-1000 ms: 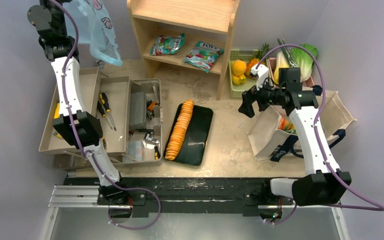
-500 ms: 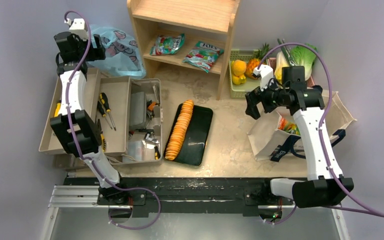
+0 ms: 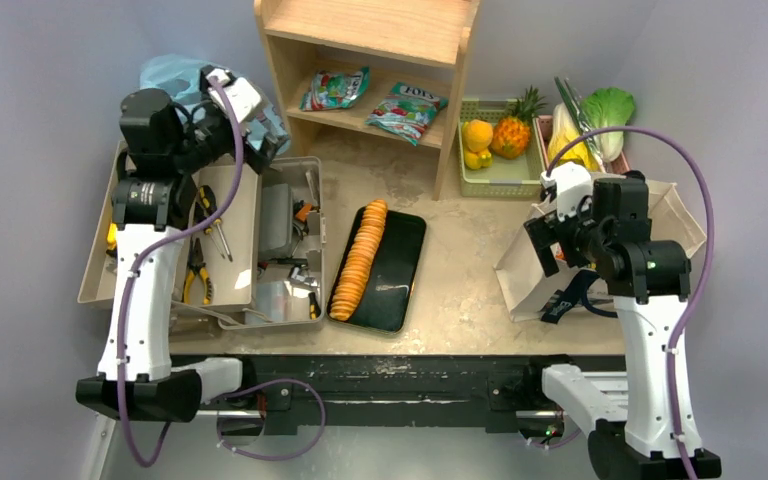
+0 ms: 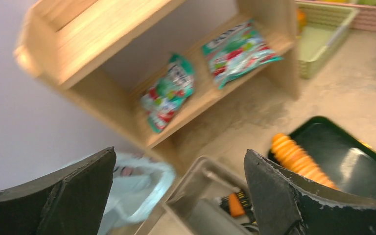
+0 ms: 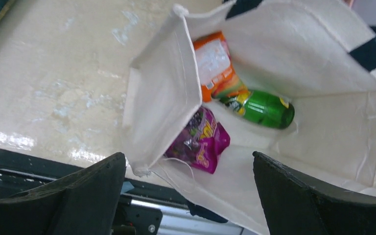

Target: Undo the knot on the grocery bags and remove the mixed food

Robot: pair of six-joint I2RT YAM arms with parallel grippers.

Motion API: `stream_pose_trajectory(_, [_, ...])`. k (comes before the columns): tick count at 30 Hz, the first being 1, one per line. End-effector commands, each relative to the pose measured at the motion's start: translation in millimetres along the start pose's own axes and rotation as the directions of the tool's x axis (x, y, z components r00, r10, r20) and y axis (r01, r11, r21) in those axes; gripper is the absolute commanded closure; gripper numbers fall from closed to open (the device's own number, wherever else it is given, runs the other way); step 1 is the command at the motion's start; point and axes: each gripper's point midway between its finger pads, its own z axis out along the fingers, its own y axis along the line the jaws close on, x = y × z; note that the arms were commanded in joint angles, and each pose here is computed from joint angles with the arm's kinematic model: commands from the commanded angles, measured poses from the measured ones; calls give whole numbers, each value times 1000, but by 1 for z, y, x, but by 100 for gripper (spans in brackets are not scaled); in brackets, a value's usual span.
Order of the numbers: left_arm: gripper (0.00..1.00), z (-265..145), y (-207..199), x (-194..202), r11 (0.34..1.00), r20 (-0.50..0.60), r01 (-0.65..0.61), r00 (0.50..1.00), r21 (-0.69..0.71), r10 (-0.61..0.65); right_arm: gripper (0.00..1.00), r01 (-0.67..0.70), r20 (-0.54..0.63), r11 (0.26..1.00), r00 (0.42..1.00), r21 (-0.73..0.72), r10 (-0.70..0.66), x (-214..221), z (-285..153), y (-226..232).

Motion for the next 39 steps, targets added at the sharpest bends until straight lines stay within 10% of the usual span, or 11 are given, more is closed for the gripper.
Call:
stream_pose_trajectory(1, [0,32,-63,17,965,-25,133,991,226,-131,2,-52,-177,994,982,93,68,35,22,-9])
stream_pose_trajectory(6, [0,43,-101,5,879,-57,340,938,334,-341,22,-92,-160,986,985,-141,69,22,46,30])
stream_pose_trajectory(10, [0,48,-122,7,852,-87,353,934,386,-348,95,-70,-14,891,997,-449,71,-5,42,82])
stream_pose_trajectory(11, [0,49,-126,6,848,-92,354,934,394,-347,100,-72,38,867,994,-494,104,-17,39,90])
stream_pose_trajectory(21, [3,60,-176,-12,781,-93,316,944,539,-317,100,-66,395,744,815,-665,425,-148,23,124])
stream_pose_trajectory(24, [4,62,-198,-22,746,-70,262,958,613,-280,42,23,406,757,854,-653,324,-165,10,124])
stream_pose_trajectory(26, [4,63,-210,-30,729,-32,200,971,655,-237,23,53,399,849,897,-526,191,-163,7,97])
stream_pose_trajectory(39, [9,86,-339,-117,513,305,-226,950,828,-74,7,40,148,995,988,92,-54,-81,52,-95])
